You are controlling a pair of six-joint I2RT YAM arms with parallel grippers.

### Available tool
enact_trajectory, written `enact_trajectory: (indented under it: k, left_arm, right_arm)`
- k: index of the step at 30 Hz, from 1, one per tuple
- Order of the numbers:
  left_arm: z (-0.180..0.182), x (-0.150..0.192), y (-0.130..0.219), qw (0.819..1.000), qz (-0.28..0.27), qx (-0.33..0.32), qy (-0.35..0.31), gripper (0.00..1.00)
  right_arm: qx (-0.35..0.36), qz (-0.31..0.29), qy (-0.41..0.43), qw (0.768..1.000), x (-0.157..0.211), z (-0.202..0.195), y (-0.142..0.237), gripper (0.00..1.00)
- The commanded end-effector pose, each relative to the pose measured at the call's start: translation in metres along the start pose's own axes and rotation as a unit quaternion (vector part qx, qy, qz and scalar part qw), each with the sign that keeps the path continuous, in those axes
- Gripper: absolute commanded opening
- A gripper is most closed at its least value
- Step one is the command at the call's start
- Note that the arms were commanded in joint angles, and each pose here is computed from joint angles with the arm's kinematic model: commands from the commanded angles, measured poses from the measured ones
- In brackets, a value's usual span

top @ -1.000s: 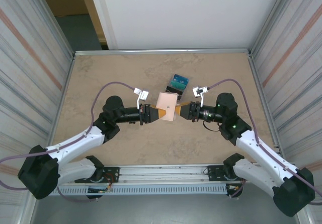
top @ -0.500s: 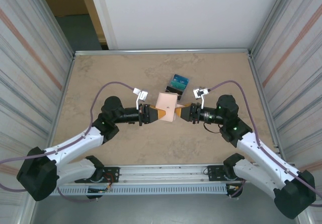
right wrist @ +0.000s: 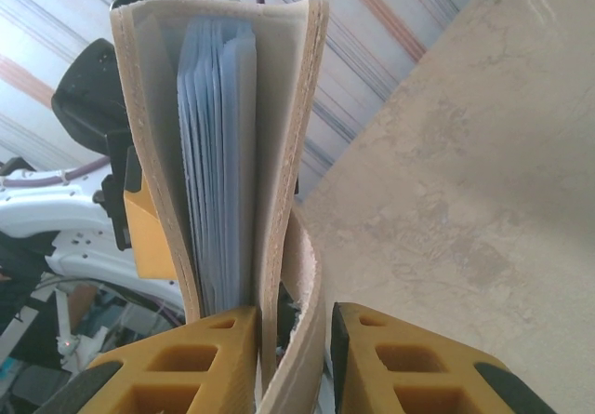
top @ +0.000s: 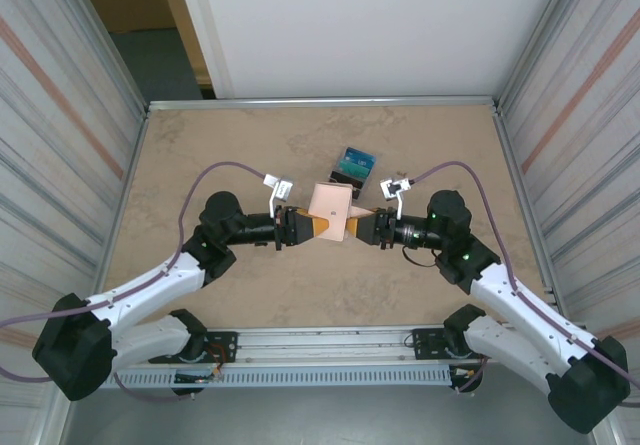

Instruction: Take the credit cards out of the card holder

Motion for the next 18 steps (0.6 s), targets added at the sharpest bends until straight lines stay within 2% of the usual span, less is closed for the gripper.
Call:
enact_trajectory:
  k: [1, 7, 12, 15, 17, 18]
  left_arm:
    - [-0.017, -0.013, -0.001, 0.999, -0.016, 0.028, -0.033, 0.0]
    - [-0.021, -0.013, -0.003, 0.999, -0.014, 0.037, -0.037, 0.0]
    - [-0.022, -0.01, -0.005, 0.999, -0.007, 0.041, -0.028, 0.0]
    - [-0.022, -0.008, -0.004, 0.999, -0.005, 0.039, -0.02, 0.0]
    - [-0.019, -0.007, -0.002, 1.0, -0.006, 0.024, -0.014, 0.0]
    - [-0.018, -0.007, 0.0, 1.0, -0.008, 0.015, -0.011, 0.04]
  right_arm:
    - [-0.009, -0.002, 0.007, 1.0, -0.001, 0.006, -0.002, 0.27]
    - [-0.012, 0.003, 0.005, 1.0, 0.002, 0.007, -0.006, 0.26]
    - [-0.043, 0.005, 0.016, 0.999, 0.003, 0.023, -0.009, 0.26]
    - [-0.042, -0.001, 0.026, 0.999, 0.004, 0.027, -0.009, 0.17]
    - [-0.027, -0.007, 0.026, 0.999, 0.004, 0.023, -0.008, 0.06]
    - [-0.018, -0.01, 0.022, 1.0, 0.004, 0.02, -0.007, 0.03]
Point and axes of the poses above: each hand's point on the last joint's axis, 136 mm out from that joint toward the fingers, its own y axis back along the fingers, its own z axis along the line the jaws close on, x = y × z, the point moved 1 cm from there along y, back along the fingers, and after that the axes turned 12 degrees about -y, right-handed, at the moved point
